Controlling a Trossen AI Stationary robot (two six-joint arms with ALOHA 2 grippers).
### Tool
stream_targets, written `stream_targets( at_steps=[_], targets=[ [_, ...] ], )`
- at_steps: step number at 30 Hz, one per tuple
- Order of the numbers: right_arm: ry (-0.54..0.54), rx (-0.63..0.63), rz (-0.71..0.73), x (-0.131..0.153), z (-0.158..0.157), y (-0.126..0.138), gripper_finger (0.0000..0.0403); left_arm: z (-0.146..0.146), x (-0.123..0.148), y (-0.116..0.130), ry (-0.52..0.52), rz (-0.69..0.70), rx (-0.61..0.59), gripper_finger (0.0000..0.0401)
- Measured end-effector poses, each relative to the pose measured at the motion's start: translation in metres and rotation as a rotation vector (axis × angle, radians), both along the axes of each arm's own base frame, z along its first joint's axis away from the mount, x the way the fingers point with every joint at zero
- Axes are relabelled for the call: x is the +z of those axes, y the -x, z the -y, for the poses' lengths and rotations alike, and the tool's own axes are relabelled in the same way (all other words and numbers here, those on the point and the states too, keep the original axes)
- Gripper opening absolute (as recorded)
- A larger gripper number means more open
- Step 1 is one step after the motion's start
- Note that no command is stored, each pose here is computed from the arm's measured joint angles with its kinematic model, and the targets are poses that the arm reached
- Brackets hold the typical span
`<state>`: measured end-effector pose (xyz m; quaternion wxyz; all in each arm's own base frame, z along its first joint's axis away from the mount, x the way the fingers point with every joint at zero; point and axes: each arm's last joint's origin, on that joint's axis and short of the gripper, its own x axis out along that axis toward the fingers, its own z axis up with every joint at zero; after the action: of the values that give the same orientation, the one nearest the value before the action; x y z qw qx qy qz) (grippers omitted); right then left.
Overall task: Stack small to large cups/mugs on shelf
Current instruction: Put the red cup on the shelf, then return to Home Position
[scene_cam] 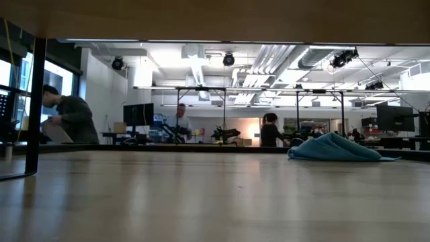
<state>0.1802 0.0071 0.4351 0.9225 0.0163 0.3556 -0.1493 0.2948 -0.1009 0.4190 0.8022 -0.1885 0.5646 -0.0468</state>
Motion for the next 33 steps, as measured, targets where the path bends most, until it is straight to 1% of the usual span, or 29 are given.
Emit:
stream_targets(
  at_steps=[18,23,27,33],
  targets=[
    [0.005,0.005,-0.002,0.0000,0.0000,0.0000,0.0078,0.0035,0.0029,-0.0036,0.081,0.033,-0.038,0.0035],
    [0.005,0.005,-0.002,0.0000,0.0000,0.0000,0.0078,0.0032,0.0031,-0.0042,0.073,0.042,-0.035,0.0035],
    [0.007,0.006,-0.003,0.0000,0.0000,0.0000,0.0078,0.0021,0.0028,-0.0047,0.033,0.056,-0.021,0.0035],
    [0.007,0.007,-0.003,0.0000,0.0000,0.0000,0.0078,0.0017,0.0030,-0.0053,0.017,0.069,-0.028,0.0035]
  ],
)
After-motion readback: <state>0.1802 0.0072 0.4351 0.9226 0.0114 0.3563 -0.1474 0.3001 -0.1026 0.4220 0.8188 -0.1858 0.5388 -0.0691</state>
